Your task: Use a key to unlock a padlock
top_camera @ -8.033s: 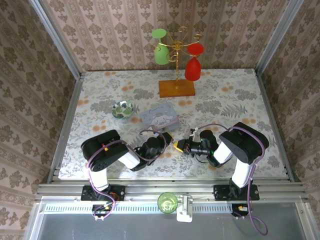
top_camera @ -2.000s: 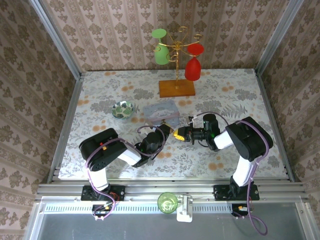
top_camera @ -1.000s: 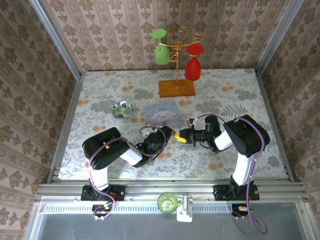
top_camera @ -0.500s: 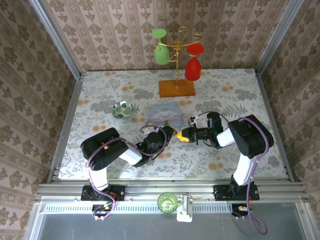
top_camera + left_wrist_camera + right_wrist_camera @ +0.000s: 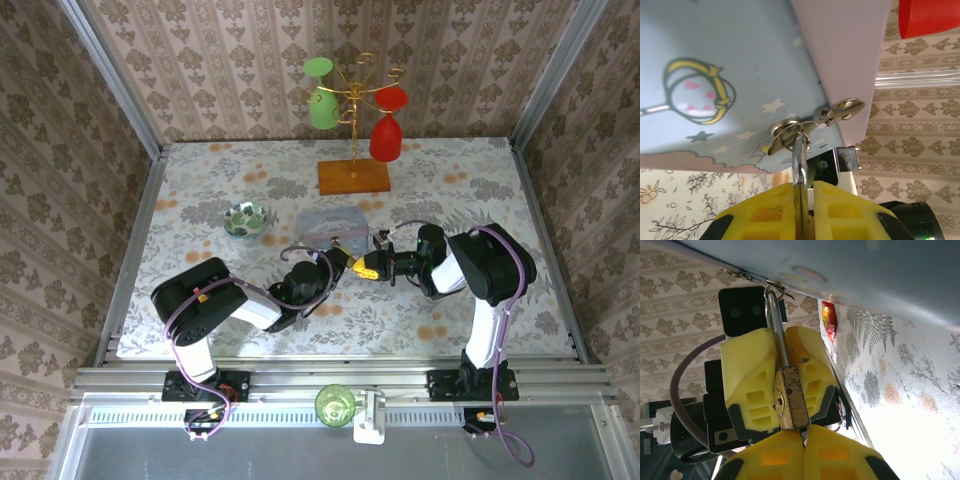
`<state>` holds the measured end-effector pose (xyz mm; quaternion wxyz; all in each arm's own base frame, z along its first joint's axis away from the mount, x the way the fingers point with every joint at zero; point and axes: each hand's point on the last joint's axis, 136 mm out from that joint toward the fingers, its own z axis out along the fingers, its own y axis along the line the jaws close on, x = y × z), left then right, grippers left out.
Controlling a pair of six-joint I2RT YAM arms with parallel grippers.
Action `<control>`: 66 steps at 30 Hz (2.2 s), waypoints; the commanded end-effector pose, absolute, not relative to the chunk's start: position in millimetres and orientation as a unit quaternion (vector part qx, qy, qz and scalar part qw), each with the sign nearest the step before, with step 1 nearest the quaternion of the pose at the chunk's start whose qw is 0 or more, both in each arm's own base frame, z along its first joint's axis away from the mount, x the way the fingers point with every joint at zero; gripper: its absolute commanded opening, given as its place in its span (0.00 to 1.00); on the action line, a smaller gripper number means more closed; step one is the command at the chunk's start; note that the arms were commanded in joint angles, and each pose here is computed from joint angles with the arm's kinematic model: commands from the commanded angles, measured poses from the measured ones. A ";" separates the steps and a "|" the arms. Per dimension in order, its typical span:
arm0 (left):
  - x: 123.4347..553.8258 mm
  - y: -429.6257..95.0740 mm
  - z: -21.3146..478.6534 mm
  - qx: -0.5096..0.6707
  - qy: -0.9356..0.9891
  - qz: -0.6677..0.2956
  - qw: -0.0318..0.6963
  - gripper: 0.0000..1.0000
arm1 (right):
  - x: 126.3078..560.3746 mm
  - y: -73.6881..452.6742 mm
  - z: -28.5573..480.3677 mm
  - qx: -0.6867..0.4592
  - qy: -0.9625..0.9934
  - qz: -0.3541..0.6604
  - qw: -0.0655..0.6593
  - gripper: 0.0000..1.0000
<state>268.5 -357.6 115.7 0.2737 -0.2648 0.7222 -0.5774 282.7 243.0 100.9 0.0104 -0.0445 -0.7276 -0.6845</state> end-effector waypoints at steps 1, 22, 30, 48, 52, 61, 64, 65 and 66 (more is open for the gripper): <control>206.9 -417.4 222.4 -0.119 0.642 -0.736 0.179 0.00 | 335.5 242.4 111.0 -0.097 -0.723 -0.680 -0.074 0.00; 238.0 -401.7 151.2 -0.169 0.694 -0.669 0.207 0.00 | 321.0 218.1 75.6 -0.119 -0.751 -0.640 -0.109 0.51; 243.5 -389.3 126.9 -0.174 0.715 -0.636 0.233 0.00 | 296.2 210.4 67.1 -0.100 -0.792 -0.593 -0.105 0.55; 242.3 -396.7 78.1 -0.179 0.748 -0.600 0.220 0.00 | 277.1 195.0 48.6 -0.082 -0.841 -0.519 -0.128 0.66; 246.6 -395.3 83.6 -0.179 0.744 -0.603 0.226 0.00 | 253.8 167.9 43.0 -0.046 -0.901 -0.394 -0.176 0.63; 247.6 -396.9 82.2 -0.179 0.744 -0.605 0.218 0.00 | 230.6 179.2 38.5 0.074 -0.952 -0.180 -0.235 0.34; 248.0 -390.9 81.6 -0.182 0.746 -0.601 0.221 0.00 | 233.6 173.6 41.4 0.061 -0.951 -0.160 -0.258 0.34; 247.3 -390.4 82.8 -0.180 0.746 -0.602 0.222 0.00 | 233.3 174.1 45.6 0.060 -0.946 -0.168 -0.270 0.35; 246.7 -390.3 83.3 -0.179 0.746 -0.602 0.222 0.00 | 232.7 174.1 48.5 0.059 -0.943 -0.175 -0.277 0.35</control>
